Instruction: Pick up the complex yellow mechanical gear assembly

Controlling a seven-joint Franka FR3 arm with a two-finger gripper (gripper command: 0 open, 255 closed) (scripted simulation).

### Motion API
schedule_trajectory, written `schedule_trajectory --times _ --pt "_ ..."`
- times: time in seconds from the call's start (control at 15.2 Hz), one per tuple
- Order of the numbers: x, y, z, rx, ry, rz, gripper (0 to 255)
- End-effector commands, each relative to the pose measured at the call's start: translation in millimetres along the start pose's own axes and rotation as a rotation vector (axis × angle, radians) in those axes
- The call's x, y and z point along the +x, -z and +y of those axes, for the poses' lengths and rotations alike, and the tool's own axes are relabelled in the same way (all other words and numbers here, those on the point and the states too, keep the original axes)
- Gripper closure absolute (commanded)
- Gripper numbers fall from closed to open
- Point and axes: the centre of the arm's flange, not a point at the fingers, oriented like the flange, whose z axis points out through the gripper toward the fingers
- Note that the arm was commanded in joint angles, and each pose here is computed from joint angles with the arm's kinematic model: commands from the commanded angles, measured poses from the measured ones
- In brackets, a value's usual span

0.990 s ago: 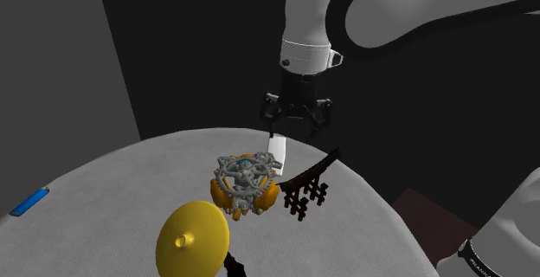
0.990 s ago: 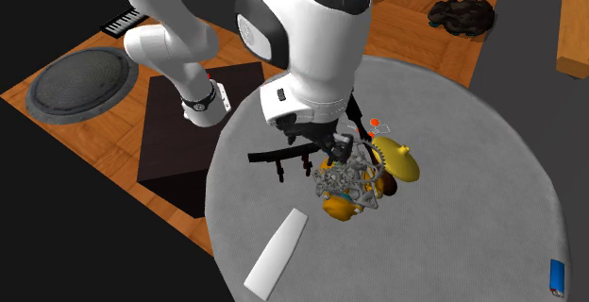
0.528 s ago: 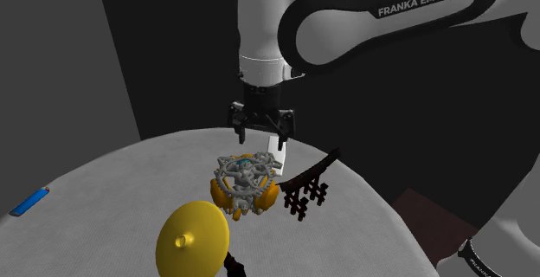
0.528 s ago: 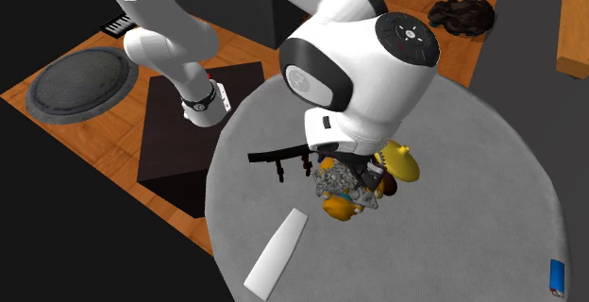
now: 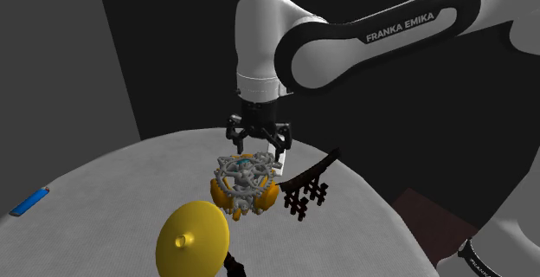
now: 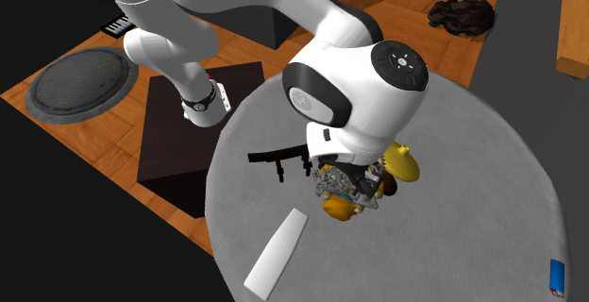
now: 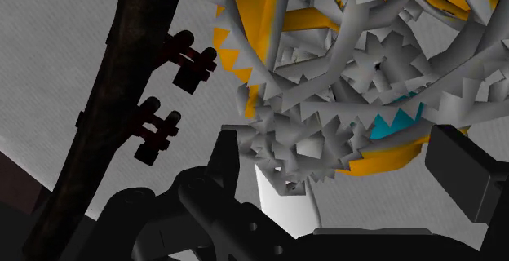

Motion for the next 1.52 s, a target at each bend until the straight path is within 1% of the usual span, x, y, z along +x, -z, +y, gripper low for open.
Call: schedule_trajectory --times 0.0,0.59,1.45 --pt "0.3 -1.2 -0.1 0.000 0.000 0.000 255" --pt "-0.2 -1.1 -0.1 0.000 0.000 0.000 255" --pt "2.5 67.4 2.0 0.000 0.000 0.000 255"
